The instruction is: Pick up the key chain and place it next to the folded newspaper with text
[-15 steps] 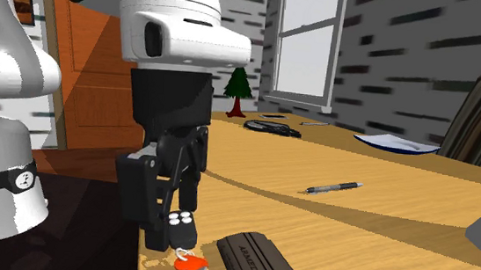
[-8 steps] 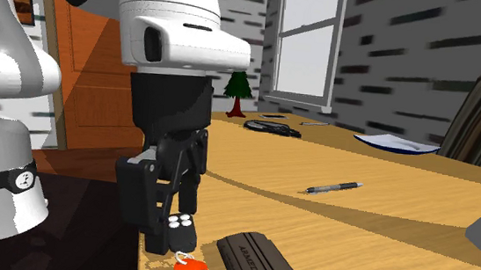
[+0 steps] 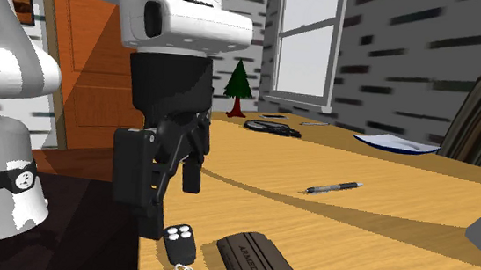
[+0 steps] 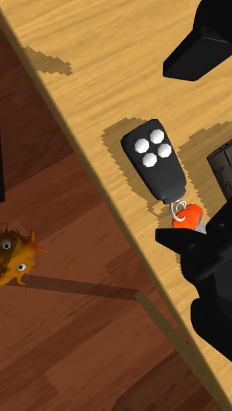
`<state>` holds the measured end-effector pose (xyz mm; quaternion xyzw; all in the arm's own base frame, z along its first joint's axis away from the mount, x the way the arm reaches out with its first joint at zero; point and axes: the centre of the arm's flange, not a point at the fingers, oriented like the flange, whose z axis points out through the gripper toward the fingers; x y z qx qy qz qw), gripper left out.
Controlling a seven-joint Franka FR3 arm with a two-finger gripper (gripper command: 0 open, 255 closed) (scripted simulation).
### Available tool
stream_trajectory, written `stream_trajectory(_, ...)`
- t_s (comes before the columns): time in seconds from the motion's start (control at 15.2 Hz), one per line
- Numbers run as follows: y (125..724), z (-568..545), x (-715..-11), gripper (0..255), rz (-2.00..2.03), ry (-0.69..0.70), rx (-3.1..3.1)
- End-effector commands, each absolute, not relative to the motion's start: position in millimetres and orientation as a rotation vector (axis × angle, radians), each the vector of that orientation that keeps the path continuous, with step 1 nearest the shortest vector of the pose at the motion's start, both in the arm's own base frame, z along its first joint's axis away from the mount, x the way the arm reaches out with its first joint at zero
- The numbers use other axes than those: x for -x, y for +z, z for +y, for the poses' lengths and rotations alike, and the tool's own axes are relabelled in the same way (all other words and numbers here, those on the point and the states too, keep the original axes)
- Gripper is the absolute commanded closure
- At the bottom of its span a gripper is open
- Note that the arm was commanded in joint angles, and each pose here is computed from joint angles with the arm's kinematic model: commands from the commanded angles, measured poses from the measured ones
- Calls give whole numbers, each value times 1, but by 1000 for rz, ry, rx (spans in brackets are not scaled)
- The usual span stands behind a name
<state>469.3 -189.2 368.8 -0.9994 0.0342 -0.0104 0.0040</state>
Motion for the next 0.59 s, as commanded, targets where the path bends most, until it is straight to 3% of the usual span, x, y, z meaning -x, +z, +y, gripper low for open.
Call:
stream_trajectory(0.0,392,-190,-468,0,107,-32,3131)
stream_trajectory(0.53,402,-190,-468,0,107,-32,3131)
